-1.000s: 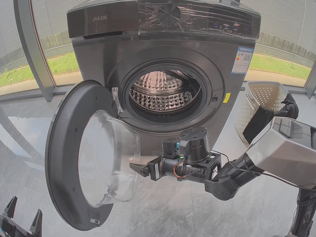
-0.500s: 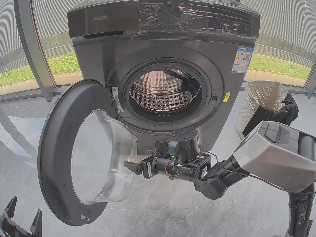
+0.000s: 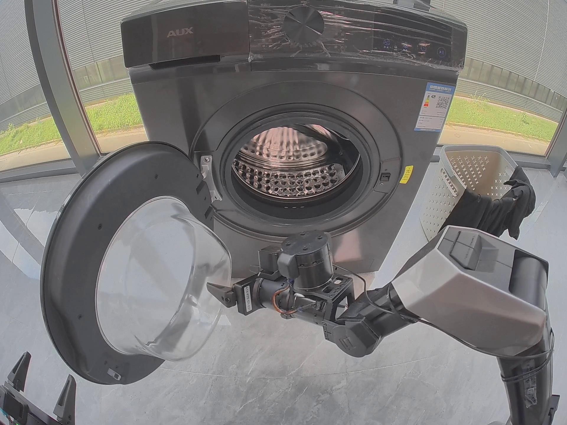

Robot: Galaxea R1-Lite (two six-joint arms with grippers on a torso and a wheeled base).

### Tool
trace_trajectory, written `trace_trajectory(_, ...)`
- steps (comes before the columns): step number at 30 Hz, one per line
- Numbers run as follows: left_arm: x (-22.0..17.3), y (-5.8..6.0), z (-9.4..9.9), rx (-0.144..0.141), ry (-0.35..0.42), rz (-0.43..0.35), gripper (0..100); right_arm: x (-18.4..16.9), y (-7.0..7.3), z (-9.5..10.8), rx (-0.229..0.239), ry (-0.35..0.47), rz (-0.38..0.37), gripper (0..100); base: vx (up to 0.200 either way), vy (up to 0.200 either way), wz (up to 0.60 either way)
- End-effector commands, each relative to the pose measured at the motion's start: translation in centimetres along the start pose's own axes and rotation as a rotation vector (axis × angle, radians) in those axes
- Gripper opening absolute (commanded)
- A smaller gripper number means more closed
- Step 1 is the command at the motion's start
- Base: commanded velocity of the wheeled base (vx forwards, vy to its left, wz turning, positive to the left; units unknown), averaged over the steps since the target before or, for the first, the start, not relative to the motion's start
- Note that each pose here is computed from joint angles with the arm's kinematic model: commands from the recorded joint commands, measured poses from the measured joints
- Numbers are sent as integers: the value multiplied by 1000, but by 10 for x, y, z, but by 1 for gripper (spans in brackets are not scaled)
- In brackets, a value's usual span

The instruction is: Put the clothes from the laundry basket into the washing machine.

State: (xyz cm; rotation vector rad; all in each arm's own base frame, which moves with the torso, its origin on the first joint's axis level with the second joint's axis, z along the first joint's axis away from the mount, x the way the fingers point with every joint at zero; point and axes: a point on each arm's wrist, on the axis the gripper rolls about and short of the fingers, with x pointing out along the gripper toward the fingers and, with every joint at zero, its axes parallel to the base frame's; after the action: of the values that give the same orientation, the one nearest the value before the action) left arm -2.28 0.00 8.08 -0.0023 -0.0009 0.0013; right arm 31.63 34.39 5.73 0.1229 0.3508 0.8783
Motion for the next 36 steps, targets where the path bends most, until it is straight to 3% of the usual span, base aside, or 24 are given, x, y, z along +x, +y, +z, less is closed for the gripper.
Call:
trace_trajectory(1,0,0,-4,1,-2,0,100,11,3,-4,4,-1,-2,100,0,0,0)
trace_trajectory(13,0,0,-4,1,-2,0,100,27,11,0,37,-50,-22,100,0,0,0)
trace_trajectory(19,0,0,-4,1,-2,0,100,23,1,1,46,-58,-98,100,0,0,0)
trace_trajectory(20,0,0,-4,1,-2,0,100,16,-6,0,48,-48,-132,100,0,0,0)
trace_trajectory(22,0,0,-4,1,-2,0,100,-3,-15,18,48,-73,-166,100,0,0,0)
trace_trajectory(26,0,0,-4,4,-2,0,100,-56,-21,65,53,-142,-194,100,0,0,0)
trace_trajectory(30,0,0,-4,5,-2,2,100,-97,-31,88,38,-188,-238,100,0,0,0)
trace_trajectory(34,0,0,-4,2,-2,2,100,-173,-54,98,-89,-202,-367,100,0,0,0)
trace_trajectory(36,0,0,-4,2,-2,2,100,-194,-55,99,-115,-214,-392,100,0,0,0)
